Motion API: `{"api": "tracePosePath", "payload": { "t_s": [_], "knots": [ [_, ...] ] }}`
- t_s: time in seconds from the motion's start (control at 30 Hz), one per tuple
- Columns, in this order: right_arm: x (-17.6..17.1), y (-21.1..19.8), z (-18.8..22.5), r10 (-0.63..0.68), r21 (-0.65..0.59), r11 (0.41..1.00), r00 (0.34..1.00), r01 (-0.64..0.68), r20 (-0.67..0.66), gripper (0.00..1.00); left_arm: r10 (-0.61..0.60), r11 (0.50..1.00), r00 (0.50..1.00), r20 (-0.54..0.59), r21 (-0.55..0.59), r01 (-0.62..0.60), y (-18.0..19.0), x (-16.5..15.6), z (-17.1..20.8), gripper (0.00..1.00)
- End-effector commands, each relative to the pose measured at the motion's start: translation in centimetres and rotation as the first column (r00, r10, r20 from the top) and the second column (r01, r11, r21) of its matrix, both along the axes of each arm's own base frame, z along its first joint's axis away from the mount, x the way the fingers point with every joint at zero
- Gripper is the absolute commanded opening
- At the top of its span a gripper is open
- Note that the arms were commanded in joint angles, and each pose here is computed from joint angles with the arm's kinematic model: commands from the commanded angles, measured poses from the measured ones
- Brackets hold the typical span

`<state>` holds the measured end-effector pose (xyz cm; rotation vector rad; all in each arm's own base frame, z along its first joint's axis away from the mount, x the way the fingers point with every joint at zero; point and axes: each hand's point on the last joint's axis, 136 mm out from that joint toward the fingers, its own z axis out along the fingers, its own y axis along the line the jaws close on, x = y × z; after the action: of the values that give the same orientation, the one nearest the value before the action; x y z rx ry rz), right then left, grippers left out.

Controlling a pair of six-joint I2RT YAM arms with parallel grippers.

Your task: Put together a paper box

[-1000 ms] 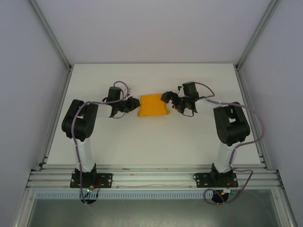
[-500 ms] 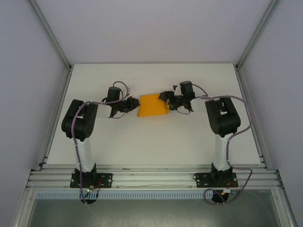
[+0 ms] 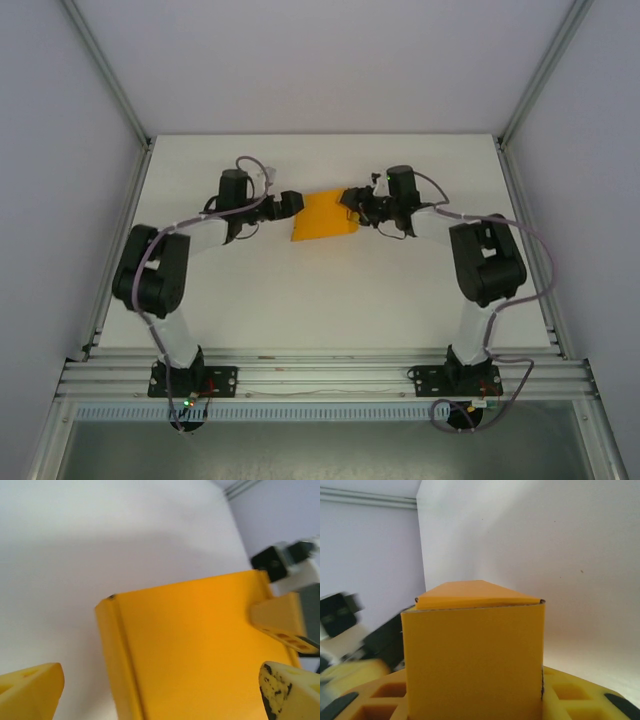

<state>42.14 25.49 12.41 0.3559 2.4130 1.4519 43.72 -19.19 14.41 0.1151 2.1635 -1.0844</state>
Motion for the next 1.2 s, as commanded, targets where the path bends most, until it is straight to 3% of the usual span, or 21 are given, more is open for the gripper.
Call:
{"api": "tracePosePath", "payload": {
  "t_s": [0.0,0.07,0.17,0.27,0.33,0.53,0.7,0.8,1.0,1.07,1.17],
  "knots": [
    [-0.7,-2.0,1.2,-0.084,-0.082,0.994,0.992,0.076,-0.098,0.39,-0.19,0.962,0.928,0.322,0.251,0.11,-1.9,-1.8,6.4,1.0],
    [-1.5,-2.7,2.0,-0.102,-0.094,0.992,0.983,0.088,-0.15,0.39,-0.327,0.877,0.857,0.397,0.465,0.12,-3.2,-3.8,7.2,1.0],
    [-2.0,-4.3,3.5,-0.155,-0.095,0.986,0.967,0.138,-0.203,0.36,-0.558,0.655,0.731,0.392,0.749,0.098,-5.1,-6.8,6.1,1.0],
    [-2.0,-5.7,5.7,-0.221,-0.007,0.974,0.938,0.227,-0.268,0.36,-0.706,0.446,0.637,0.311,0.893,0.058,-5.2,-8.4,4.6,1.0],
    [-2.3,-6.1,6.7,-0.236,0.028,0.966,0.92,0.257,-0.314,0.36,-0.737,0.384,0.609,0.293,0.923,0.021,-4.9,-8.4,4.5,1.0],
    [-3.3,-6.4,7.8,-0.241,0.065,0.953,0.874,0.294,-0.422,0.32,-0.794,0.311,0.543,0.273,0.95,-0.022,-5.8,-8.0,5.3,1.0],
    [-4.7,-5.8,8.2,-0.194,0.071,0.964,0.864,0.255,-0.464,0.32,-0.793,0.27,0.538,0.286,0.957,-0.11,-6.3,-5.6,5.8,1.0],
    [-5.4,-5.2,8.7,-0.16,0.11,0.964,0.855,0.244,-0.493,0.32,-0.807,0.261,0.53,0.261,0.962,-0.078,-6.9,-5.4,5.3,1.0],
    [-6.4,-3.6,9.9,-0.095,0.146,0.971,0.868,0.188,-0.487,0.32,-0.803,0.335,0.5,0.326,0.939,-0.075,-8.8,-4.9,6.0,0.95],
    [-6.6,-3.4,10.0,-0.084,0.149,0.973,0.87,0.177,-0.486,0.32,-0.794,0.366,0.497,0.35,0.928,-0.069,-9.1,-5.0,6.6,0.87],
    [-6.8,-3.2,10.1,-0.074,0.152,0.974,0.871,0.168,-0.486,0.33,-0.778,0.388,0.498,0.383,0.916,-0.098,-9.2,-4.6,7.4,0.65]
  ]
}}
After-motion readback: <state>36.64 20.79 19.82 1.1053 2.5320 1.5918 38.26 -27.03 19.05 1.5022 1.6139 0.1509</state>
